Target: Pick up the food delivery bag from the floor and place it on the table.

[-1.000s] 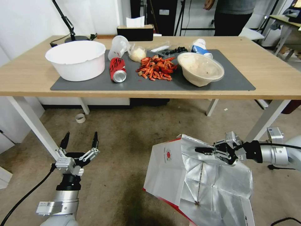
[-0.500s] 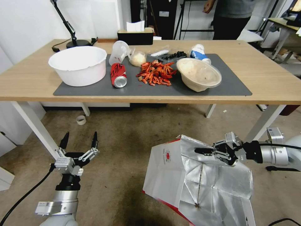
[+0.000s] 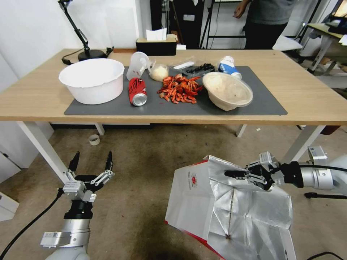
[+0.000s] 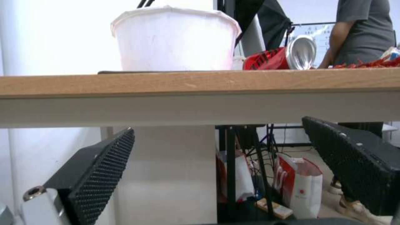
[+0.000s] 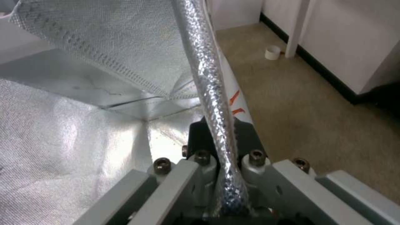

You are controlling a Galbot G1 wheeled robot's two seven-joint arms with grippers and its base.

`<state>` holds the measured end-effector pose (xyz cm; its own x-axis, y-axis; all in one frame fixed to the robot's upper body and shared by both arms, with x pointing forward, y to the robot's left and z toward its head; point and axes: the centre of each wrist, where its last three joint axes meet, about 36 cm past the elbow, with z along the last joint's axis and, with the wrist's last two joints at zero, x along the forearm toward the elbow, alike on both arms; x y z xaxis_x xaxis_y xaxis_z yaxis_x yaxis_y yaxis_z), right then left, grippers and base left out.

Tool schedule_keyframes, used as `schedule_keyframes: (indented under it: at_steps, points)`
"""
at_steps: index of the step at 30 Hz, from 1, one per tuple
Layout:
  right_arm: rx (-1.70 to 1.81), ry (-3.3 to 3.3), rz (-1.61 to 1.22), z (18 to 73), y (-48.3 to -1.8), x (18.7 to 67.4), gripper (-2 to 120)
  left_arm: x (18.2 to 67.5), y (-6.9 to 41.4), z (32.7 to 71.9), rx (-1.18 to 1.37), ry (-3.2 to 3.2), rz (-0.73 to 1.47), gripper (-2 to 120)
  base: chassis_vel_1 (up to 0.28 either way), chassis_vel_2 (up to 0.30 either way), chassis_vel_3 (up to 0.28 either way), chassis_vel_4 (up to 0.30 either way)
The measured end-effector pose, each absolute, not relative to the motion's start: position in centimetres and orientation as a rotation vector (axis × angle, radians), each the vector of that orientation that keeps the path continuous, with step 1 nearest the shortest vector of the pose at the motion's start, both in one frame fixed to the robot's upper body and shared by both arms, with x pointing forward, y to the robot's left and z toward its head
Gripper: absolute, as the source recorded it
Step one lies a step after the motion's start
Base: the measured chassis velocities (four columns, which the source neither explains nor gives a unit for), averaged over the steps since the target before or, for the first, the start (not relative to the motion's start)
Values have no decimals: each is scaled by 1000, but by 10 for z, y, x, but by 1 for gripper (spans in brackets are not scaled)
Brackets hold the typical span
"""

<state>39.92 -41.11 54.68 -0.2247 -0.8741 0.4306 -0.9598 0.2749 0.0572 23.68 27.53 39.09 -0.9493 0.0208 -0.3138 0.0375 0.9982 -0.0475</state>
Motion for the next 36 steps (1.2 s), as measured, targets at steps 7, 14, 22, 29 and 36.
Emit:
schedule_keyframes:
  at_steps: [7,14,22,29,36]
  points:
    - [1662,-2173,310,547,-411,399,0,237,275,391,42,2822,-76,100,0,0,0,0]
    - [1664,-2172,306,546,-411,399,0,237,275,391,42,2824,-77,100,0,0,0,0]
    - [1666,-2172,309,547,-411,399,0,237,275,391,39,2823,-77,100,0,0,0,0]
    - [1668,-2170,310,547,-411,399,0,237,275,391,37,2824,-78,100,0,0,0,0]
    - [1680,-2160,311,548,-410,399,0,236,275,392,34,2823,-75,100,0,0,0,0]
